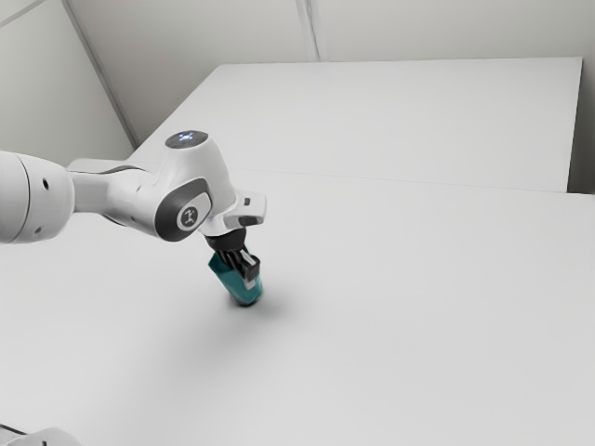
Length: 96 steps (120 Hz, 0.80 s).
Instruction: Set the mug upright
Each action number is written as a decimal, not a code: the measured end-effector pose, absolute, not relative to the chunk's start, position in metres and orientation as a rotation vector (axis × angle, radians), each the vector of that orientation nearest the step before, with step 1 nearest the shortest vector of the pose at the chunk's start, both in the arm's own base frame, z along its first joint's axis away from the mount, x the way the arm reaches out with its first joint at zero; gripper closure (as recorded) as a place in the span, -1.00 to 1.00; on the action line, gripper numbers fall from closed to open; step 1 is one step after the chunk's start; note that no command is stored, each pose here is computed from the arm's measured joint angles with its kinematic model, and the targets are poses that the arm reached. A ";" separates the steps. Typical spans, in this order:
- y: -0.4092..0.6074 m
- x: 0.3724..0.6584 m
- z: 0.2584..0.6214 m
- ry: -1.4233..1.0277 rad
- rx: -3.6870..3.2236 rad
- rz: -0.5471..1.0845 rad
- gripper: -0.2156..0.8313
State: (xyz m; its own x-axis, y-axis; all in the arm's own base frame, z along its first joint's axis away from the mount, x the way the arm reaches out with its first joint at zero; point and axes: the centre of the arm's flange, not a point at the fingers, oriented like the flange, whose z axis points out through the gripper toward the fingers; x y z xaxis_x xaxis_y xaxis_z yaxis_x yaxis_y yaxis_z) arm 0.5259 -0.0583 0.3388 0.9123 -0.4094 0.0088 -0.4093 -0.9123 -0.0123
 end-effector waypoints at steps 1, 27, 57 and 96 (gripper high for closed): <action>-0.058 0.526 0.339 0.655 -3.062 -0.018 0.46; -0.064 0.527 0.351 0.654 -3.036 -0.049 -0.21; -0.064 0.529 0.384 0.618 -2.974 -0.076 -0.47; -0.076 0.551 0.467 0.557 -3.026 -0.162 -0.56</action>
